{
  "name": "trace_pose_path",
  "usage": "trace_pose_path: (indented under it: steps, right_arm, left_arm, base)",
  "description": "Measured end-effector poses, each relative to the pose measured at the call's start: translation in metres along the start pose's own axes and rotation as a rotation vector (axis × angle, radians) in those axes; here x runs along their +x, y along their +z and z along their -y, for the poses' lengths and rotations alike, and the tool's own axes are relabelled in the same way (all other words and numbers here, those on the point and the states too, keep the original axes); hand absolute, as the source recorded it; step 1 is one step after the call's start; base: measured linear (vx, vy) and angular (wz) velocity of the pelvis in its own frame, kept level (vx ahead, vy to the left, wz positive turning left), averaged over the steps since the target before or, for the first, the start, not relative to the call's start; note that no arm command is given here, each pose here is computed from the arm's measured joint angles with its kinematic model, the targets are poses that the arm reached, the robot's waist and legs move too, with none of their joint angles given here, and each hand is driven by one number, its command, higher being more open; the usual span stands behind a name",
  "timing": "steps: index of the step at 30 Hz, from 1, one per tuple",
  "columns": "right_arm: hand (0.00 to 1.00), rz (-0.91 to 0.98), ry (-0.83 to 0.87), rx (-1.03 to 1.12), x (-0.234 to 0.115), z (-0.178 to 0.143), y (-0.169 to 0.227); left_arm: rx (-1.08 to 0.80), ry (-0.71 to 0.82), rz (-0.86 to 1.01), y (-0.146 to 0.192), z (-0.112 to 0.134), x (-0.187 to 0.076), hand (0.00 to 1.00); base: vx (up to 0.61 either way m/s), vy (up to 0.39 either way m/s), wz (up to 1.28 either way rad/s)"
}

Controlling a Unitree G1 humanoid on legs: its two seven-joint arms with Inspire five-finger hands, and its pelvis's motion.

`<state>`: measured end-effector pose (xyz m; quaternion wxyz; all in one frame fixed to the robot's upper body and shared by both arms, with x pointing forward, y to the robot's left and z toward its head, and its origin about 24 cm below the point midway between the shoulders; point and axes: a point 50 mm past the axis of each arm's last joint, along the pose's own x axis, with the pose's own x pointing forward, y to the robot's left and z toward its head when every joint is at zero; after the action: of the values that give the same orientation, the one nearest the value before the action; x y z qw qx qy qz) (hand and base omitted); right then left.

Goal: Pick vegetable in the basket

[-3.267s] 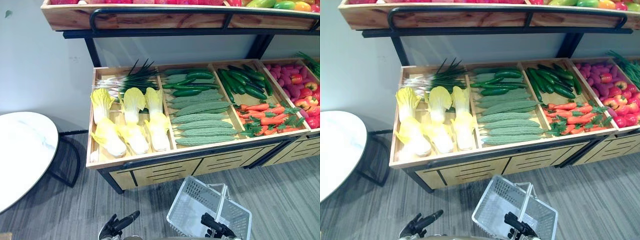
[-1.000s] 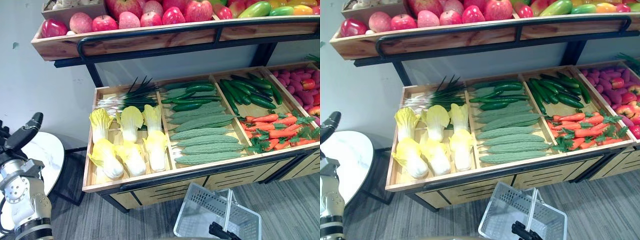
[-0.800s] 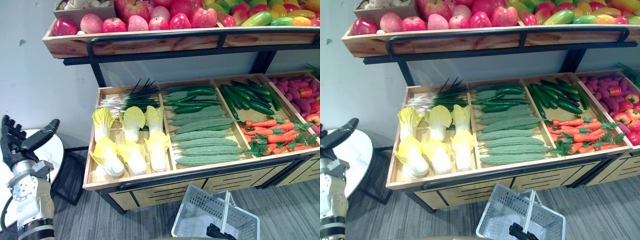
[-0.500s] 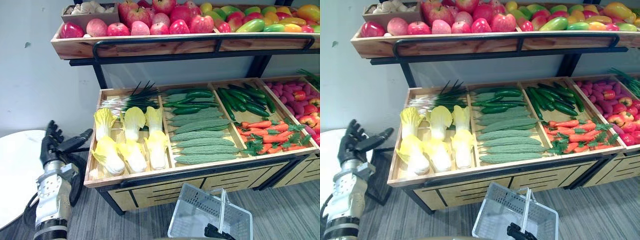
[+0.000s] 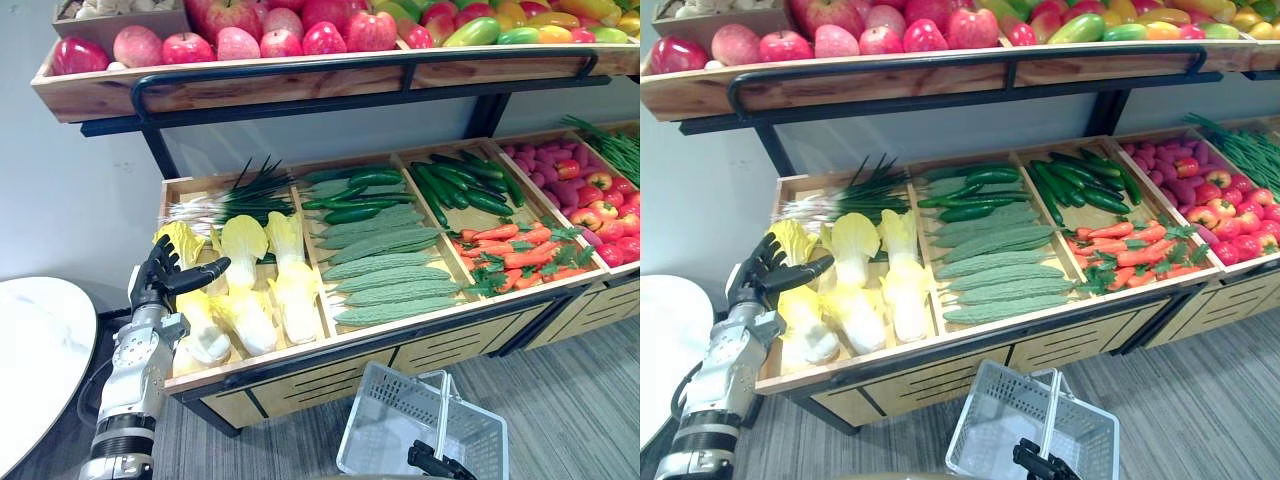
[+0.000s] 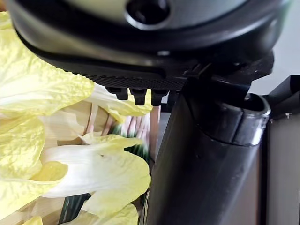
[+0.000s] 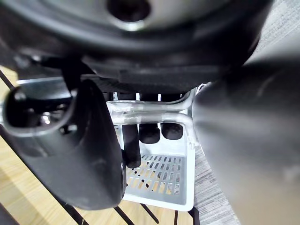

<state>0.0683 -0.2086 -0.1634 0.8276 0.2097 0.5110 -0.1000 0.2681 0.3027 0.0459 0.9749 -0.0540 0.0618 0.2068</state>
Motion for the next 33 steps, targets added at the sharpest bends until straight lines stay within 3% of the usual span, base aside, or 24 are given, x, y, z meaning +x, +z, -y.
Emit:
trace_pose_path:
  steps: [13,21,33]
  right_arm:
    - [0.00,0.017,0.036,-0.033,0.001,-0.009,0.003]
    - [0.00,0.073,0.098,-0.066,0.006,-0.024,0.020]
    - [0.00,0.132,0.145,-0.103,0.008,-0.033,0.035]
  left_arm:
    - [-0.020,0.149,-0.098,-0.016,-0.015,0.013,1.00]
    - [-0.115,0.138,-0.007,0.027,0.017,0.044,1.00]
    - [-0.180,0.111,0.052,0.061,0.043,0.061,1.00]
  base:
    - [-0.08,-0.042,-0.06]
    - [-0.01,-0.045,-0.14]
    - [-0.01,-0.019,-0.08]
